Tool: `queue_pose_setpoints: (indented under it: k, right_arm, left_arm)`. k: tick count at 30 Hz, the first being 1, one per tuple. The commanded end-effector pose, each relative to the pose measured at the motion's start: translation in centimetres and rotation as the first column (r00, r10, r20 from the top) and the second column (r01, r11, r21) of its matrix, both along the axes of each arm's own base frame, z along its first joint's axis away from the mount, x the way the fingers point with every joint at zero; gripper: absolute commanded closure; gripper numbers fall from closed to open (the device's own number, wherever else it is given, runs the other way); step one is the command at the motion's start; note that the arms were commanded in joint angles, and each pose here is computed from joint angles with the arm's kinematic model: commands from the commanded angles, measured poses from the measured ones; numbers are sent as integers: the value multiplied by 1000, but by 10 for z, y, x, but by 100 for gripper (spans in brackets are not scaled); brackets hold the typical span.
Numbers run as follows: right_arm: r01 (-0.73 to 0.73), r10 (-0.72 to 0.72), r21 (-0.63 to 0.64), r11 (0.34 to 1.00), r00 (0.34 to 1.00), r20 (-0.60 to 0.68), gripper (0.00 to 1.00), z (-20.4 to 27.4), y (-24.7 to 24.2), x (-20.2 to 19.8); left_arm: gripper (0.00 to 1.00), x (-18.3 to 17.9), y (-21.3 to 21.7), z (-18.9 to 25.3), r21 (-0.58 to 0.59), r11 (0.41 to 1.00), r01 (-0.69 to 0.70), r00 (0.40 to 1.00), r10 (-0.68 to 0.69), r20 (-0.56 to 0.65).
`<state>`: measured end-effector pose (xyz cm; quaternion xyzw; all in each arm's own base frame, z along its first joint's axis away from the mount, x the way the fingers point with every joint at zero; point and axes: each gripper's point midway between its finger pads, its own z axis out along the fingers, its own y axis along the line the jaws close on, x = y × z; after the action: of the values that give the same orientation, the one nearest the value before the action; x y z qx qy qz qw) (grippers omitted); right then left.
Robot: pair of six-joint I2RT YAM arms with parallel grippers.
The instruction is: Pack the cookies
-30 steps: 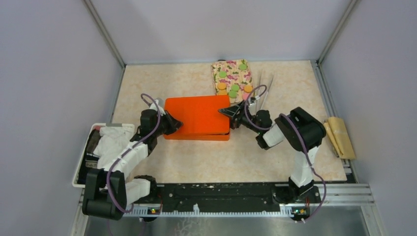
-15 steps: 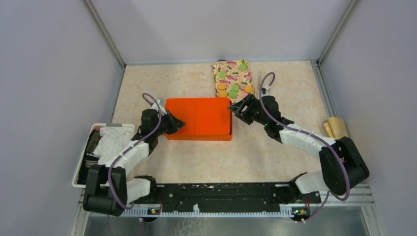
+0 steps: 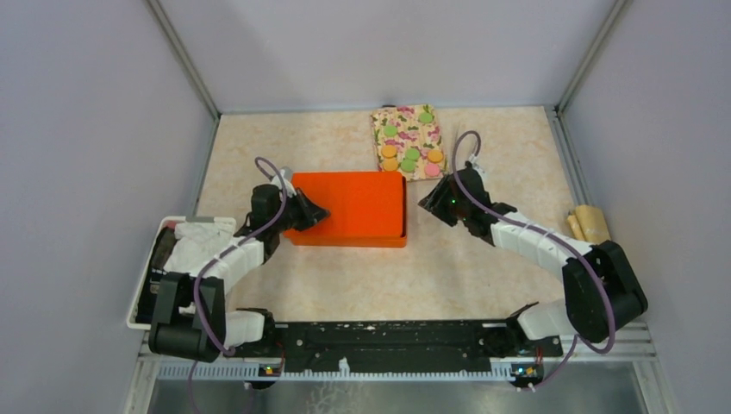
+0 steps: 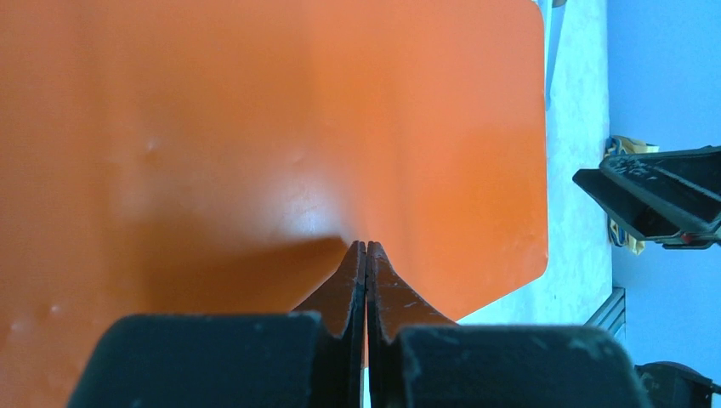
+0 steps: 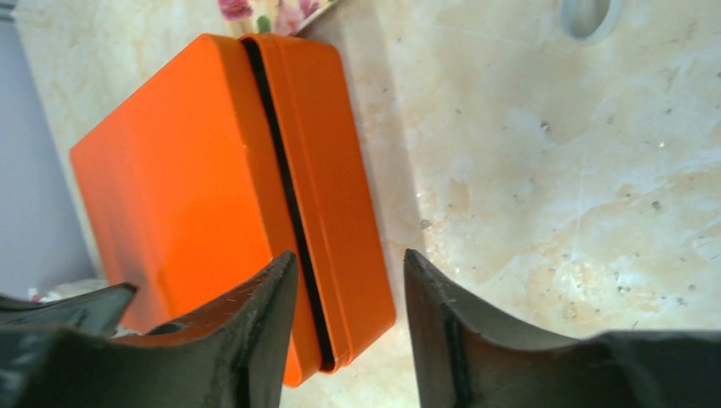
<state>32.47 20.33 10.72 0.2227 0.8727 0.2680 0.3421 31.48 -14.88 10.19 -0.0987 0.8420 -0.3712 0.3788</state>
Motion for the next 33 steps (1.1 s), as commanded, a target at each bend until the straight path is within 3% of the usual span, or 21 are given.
queue_pose_setpoints:
  k: [1,4,6,9,13,16,20,27,33]
  right_arm:
    - [20,-17,-102,995,999,29,58,6,-11,17]
    - [-6,10,-173,985,1000,20,77,5,-13,24]
    - [-30,36,-207,978,999,25,87,5,-12,30]
    - [-68,72,-250,966,997,7,95,0,-9,36]
    - [-127,121,-284,950,992,-39,100,-12,-2,43]
    - [-156,143,-296,942,987,-67,100,-23,1,46]
    - [-200,173,-277,940,977,-122,100,-42,8,46]
    - [-253,212,-239,938,960,-184,100,-74,18,41]
    - [-320,293,-155,935,940,-174,100,-71,38,38]
  left_arm:
    - [100,29,12,62,33,995,-98,992,95,80]
    - [100,45,53,89,154,943,-293,956,285,73]
    - [100,51,89,103,243,872,-424,904,421,66]
    - [100,54,136,98,302,774,-556,819,572,42]
    - [100,49,177,51,280,743,-608,748,654,-110]
    - [100,48,188,17,292,745,-600,725,660,-195]
    - [100,52,178,-7,258,792,-553,747,609,-267]
    - [100,63,140,-33,72,882,-465,838,465,-287]
    - [100,69,108,-30,13,920,-392,887,381,-262]
